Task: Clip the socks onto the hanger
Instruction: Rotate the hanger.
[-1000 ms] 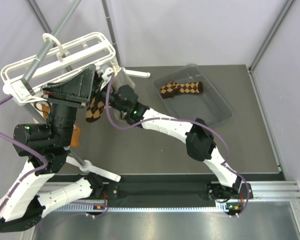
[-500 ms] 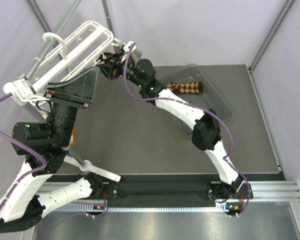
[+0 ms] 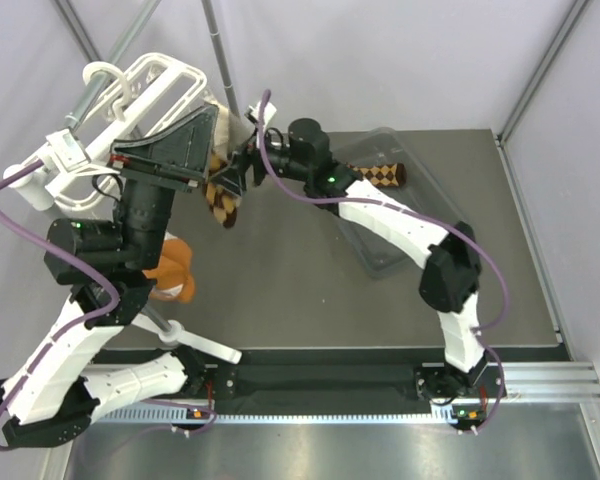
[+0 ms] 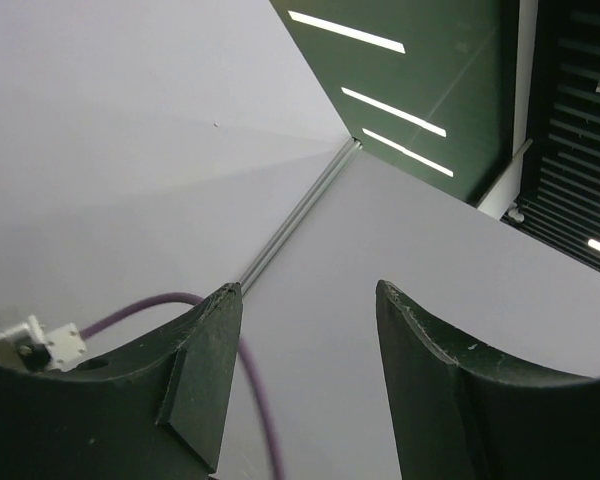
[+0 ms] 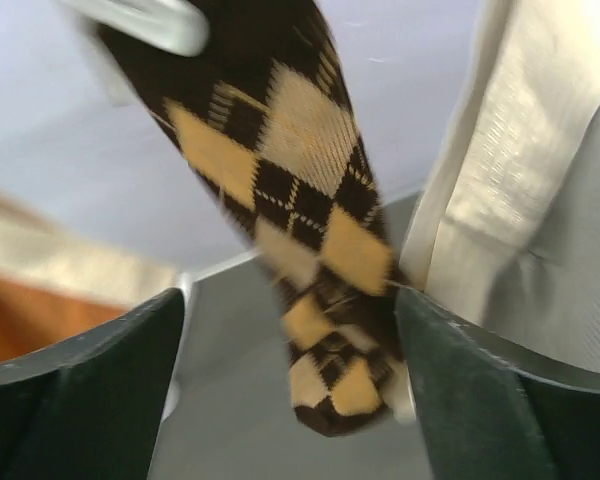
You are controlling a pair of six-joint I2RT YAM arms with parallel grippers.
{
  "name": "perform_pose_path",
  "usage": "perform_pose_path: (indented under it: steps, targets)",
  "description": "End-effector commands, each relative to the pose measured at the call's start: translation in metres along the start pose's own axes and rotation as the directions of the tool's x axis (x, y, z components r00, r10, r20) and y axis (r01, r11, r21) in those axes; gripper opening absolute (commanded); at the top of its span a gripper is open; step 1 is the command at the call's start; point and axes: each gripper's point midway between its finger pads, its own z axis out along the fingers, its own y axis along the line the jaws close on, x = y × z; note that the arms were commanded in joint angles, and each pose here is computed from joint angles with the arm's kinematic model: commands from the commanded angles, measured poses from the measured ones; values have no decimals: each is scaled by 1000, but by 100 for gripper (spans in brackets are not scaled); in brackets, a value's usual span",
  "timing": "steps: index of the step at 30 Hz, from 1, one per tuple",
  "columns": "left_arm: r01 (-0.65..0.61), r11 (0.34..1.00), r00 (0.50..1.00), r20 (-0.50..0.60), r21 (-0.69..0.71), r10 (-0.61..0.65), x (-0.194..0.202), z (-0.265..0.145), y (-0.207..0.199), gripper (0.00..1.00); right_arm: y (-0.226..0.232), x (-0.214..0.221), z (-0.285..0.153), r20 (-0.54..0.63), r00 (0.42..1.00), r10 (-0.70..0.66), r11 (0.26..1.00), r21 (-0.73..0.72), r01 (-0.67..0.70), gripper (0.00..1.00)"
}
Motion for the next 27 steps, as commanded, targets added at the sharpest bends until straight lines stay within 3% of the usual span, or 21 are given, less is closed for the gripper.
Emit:
perform_pose_path:
  steps: [1,6,16,19,21,24,25,26,27]
  targets:
    - [31,998,997,71,48,-35,-20,3,-15,61,81,-55,-48,90,987,-132,956,-250,151,88]
    - [40,998,996,84,39,-43,-21,1,-11,61,147,-21,-46,62,985,-158,892,-419,169,100]
    - [51,998,995,84,23,-52,-28,-8,-9,61,233,34,12,75,990,-123,834,-532,144,100]
    - [44,999,995,85,13,-45,-30,-12,-7,61,235,48,29,63,991,-114,867,-480,130,100]
    - [42,999,995,91,3,-42,-31,-15,-4,61,225,49,42,54,994,-98,908,-405,112,92]
    - [42,999,995,91,-9,-41,-30,-19,0,61,212,56,46,25,997,-75,938,-336,79,61]
    - [39,999,995,91,-14,-38,-30,-19,2,61,208,52,46,48,996,-77,946,-312,89,46]
    - [39,999,995,91,-18,-37,-30,-20,3,61,208,38,39,79,994,-80,949,-298,100,37]
    - [39,999,996,86,-20,-37,-28,-20,4,61,201,52,35,57,995,-81,956,-279,93,31]
